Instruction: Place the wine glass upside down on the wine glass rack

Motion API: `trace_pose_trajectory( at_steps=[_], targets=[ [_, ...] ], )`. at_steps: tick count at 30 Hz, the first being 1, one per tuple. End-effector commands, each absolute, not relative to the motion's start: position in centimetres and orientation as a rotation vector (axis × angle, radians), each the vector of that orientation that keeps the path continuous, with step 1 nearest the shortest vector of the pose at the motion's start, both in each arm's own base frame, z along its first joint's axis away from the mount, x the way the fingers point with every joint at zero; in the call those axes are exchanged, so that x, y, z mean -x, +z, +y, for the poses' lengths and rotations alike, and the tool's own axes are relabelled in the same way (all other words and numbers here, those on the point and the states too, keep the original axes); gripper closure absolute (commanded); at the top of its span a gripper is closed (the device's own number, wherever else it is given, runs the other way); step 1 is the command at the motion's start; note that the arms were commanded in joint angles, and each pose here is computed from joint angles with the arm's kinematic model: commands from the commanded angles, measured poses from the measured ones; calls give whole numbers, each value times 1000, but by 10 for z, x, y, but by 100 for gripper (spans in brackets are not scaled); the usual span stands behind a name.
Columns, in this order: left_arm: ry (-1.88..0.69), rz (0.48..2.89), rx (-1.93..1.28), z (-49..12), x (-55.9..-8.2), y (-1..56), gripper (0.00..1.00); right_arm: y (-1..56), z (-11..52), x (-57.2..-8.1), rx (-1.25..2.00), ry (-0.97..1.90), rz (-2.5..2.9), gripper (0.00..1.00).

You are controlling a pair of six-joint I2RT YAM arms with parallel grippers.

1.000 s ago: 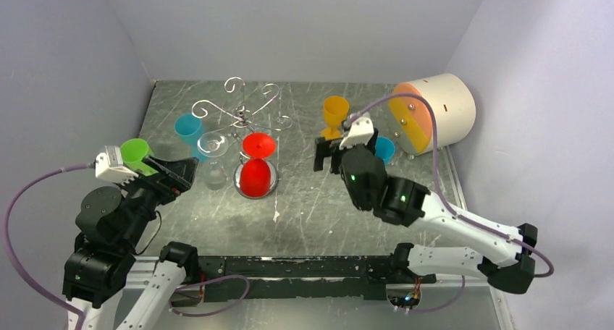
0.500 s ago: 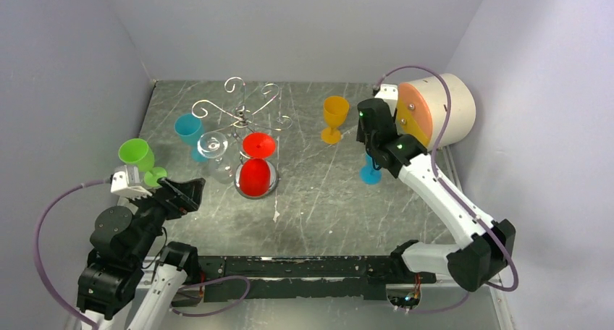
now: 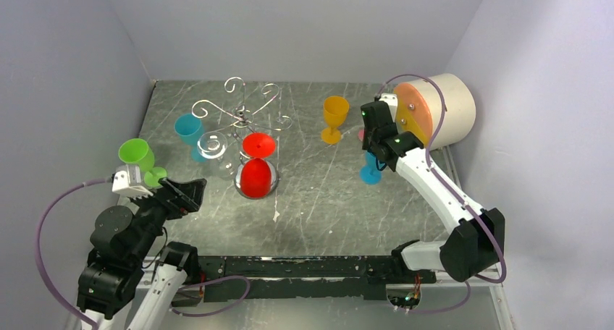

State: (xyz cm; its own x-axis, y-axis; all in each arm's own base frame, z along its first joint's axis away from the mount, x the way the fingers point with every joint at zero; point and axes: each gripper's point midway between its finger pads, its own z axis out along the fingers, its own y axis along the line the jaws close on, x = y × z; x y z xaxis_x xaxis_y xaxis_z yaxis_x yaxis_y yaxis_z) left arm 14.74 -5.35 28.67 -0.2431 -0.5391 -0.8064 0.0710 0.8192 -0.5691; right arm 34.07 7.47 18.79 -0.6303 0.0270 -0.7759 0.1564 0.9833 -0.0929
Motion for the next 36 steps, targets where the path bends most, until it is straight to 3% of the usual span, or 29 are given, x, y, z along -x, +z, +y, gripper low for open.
trace_pose_trajectory(
  at_steps=[1,12,25,36],
  targets=[
    [-614,1648,184,-62,-135,317,1,180,83,-341,-100,-115,2266,65],
    [-602,1585,1,-68,-113,345,1,169,83,-339,-79,-133,2299,65],
    [-686,1541,-165,-93,-112,361,1,221,83,-330,-94,-56,2214,64],
    [-779,1524,-250,-113,-115,372,1,198,96,-331,-19,-7,2273,62]
  ],
)
